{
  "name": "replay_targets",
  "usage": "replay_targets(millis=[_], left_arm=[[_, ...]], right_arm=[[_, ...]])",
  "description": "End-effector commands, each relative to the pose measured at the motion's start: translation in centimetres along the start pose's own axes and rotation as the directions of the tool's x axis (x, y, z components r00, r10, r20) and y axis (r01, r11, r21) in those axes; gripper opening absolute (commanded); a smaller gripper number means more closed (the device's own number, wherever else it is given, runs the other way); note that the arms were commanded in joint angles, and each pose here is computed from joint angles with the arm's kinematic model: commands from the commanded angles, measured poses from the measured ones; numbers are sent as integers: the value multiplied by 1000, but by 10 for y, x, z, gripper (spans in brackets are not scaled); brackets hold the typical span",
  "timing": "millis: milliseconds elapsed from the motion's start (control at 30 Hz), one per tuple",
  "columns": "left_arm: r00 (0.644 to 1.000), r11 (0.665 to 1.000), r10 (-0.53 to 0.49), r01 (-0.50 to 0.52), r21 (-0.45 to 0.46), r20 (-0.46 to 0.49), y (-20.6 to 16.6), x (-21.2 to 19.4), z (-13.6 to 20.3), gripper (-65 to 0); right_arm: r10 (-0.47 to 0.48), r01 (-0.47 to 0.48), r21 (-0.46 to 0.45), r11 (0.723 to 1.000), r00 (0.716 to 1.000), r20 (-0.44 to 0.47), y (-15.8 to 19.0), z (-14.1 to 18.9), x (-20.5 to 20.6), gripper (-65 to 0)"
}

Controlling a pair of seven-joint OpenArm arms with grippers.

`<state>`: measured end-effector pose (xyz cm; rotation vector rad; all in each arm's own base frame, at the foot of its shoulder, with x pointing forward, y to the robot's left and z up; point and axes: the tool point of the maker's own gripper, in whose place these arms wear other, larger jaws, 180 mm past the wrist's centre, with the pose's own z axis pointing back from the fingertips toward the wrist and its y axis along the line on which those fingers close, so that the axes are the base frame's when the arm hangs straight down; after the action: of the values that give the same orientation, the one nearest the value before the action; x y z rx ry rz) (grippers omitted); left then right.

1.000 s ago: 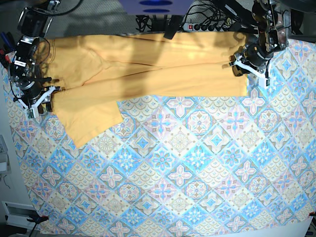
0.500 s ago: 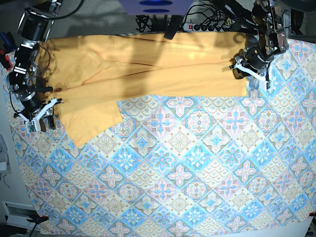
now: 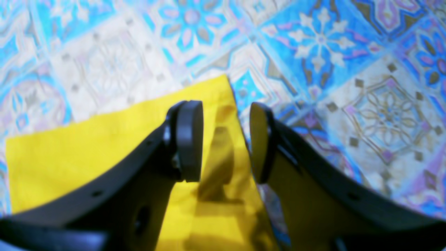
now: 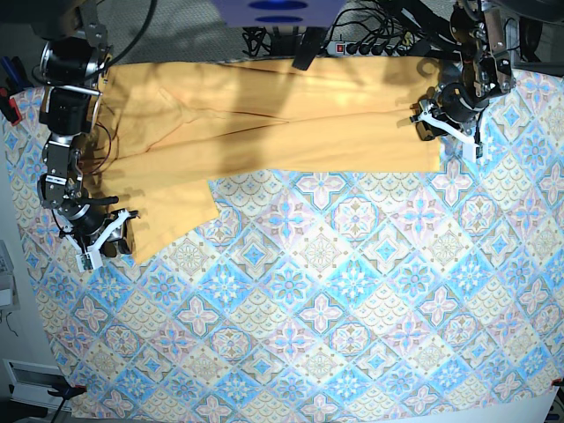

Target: Fold the T-shirt properly

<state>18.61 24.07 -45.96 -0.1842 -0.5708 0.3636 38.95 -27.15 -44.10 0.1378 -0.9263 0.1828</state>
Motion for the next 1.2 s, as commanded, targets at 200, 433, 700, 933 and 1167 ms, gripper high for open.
replay_targets(millis=[200,433,700,933,1167], left_arm=[[1000,1000,-7,7,4,18,3,6,3,-441],[1000,1000,-8,8,3,18,2,6,3,-445],[1000,1000,-8,8,2,19,2,7,3,-445],[1000,1000,-7,7,4,19,3,7,3,-445],[1000,1000,-7,7,3,22,2,8,2,-445]], right_arm=[[-24,24,24,999,1000,12,-2,-14,6,-431],[-2,5,56,998,999,-46,10,-17,-14,-431],[4,-3,50,999,1000,-25,7,-16,-7,-431],[-69,73,-37,997,994,83,-29,-2,17,-431],[-86,86,-42,995,996,11,-33,0,-8,-431]])
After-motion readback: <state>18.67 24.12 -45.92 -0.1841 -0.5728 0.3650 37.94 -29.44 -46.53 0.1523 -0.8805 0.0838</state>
